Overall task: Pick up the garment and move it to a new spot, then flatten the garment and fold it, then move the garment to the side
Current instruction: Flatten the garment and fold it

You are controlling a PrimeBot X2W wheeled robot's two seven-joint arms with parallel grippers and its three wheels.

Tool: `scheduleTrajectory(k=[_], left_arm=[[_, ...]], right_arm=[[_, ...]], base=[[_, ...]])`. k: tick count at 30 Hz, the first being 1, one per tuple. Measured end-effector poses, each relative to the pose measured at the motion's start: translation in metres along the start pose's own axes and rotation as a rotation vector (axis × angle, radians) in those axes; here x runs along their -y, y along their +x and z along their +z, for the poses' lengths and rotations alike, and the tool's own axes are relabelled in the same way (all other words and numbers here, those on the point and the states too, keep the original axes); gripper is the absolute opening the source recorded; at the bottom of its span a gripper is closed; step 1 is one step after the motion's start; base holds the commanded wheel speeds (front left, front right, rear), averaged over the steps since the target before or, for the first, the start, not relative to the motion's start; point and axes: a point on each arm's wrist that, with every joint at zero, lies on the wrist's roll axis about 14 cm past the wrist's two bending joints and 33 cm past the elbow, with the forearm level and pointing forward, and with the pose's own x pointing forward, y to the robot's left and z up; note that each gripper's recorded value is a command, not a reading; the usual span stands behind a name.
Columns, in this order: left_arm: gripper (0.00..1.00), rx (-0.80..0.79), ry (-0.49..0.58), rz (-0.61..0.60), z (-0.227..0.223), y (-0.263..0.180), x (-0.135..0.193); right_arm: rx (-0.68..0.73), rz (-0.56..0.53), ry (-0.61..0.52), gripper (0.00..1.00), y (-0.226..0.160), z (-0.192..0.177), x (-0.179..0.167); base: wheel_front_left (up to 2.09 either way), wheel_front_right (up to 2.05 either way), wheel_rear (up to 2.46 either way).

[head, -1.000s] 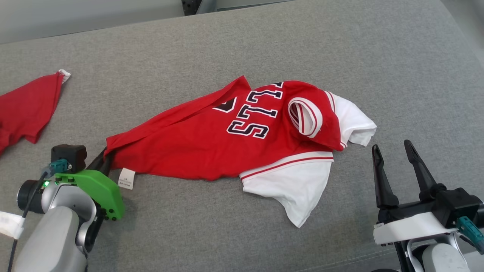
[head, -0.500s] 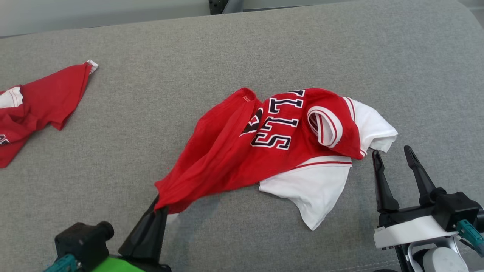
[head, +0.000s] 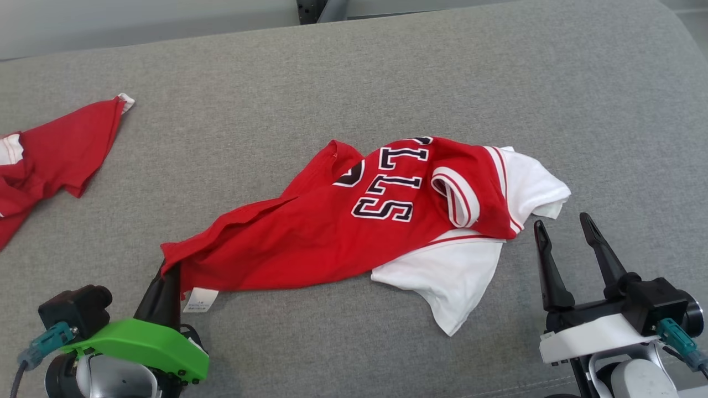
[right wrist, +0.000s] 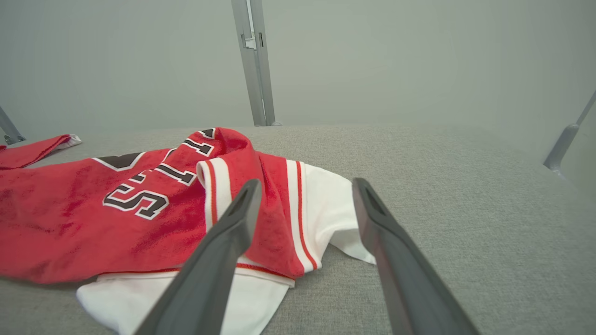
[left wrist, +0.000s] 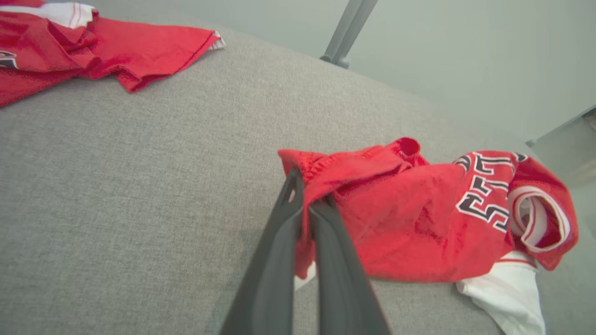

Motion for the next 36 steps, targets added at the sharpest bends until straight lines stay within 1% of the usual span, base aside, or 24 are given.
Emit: scheduleTrajectory(k=[2, 5, 8, 11, 12, 14, 15, 16, 19, 24, 27, 31, 34, 36], left_arm=[[0.0, -0.055, -0.009, 0.034, -0.02, 0.008, -0.013], [0.0, -0.122, 0.007, 0.08, -0.047, 0.012, -0.03], [0.0, -0.131, 0.013, 0.111, -0.056, 0.014, -0.04], [0.0, -0.104, 0.016, 0.131, -0.058, 0.016, -0.047], [0.24, -0.085, 0.028, 0.134, -0.057, 0.017, -0.049], [0.65, -0.069, 0.04, 0.146, -0.057, 0.016, -0.054], [0.98, -0.061, 0.045, 0.15, -0.057, 0.016, -0.055], [1.0, -0.052, 0.044, 0.153, -0.056, 0.016, -0.055], [1.0, -0.031, 0.06, 0.166, -0.055, 0.012, -0.059], [1.0, 0.024, 0.055, 0.175, -0.048, 0.003, -0.062], [1.0, 0.122, 0.058, 0.148, -0.031, -0.005, -0.053], [1.0, 0.185, 0.07, 0.119, -0.024, -0.021, -0.04], [1.0, 0.238, 0.117, 0.102, -0.012, -0.031, -0.035], [1.0, 0.29, 0.177, 0.09, 0.001, -0.038, -0.03]], right_arm=[[-0.002, -0.015, -0.005, 1.0, -0.003, 0.0, 0.005], [0.001, -0.039, -0.01, 1.0, -0.009, 0.002, 0.013], [0.004, -0.06, -0.016, 1.0, -0.013, 0.005, 0.019], [-0.001, -0.087, -0.021, 1.0, -0.021, 0.005, 0.027], [-0.003, -0.092, -0.022, 1.0, -0.023, 0.004, 0.028], [0.0, -0.096, -0.023, 1.0, -0.025, 0.006, 0.029], [0.001, -0.097, -0.022, 1.0, -0.025, 0.006, 0.029], [0.003, -0.099, -0.023, 1.0, -0.026, 0.007, 0.03], [0.003, -0.102, -0.022, 1.0, -0.029, 0.007, 0.03], [0.018, -0.089, -0.027, 1.0, -0.028, 0.012, 0.027], [0.039, -0.101, -0.039, 1.0, -0.032, 0.019, 0.032], [0.073, -0.125, -0.069, 1.0, -0.037, 0.032, 0.04], [0.121, -0.133, -0.086, 1.0, -0.038, 0.048, 0.042], [0.14, -0.137, -0.093, 1.0, -0.042, 0.055, 0.042]], base=[[0.0, 0.0, 0.0], [0.0, 0.0, 0.0], [0.0, 0.0, 0.0], [0.0, 0.0, 0.0], [0.0, 0.0, 0.0], [0.0, 0.0, 0.0], [0.0, 0.0, 0.0], [0.0, 0.0, 0.0], [0.0, 0.0, 0.0], [0.0, 0.0, 0.0], [0.0, 0.0, 0.0], [0.0, 0.0, 0.0], [0.0, 0.0, 0.0], [0.0, 0.0, 0.0]])
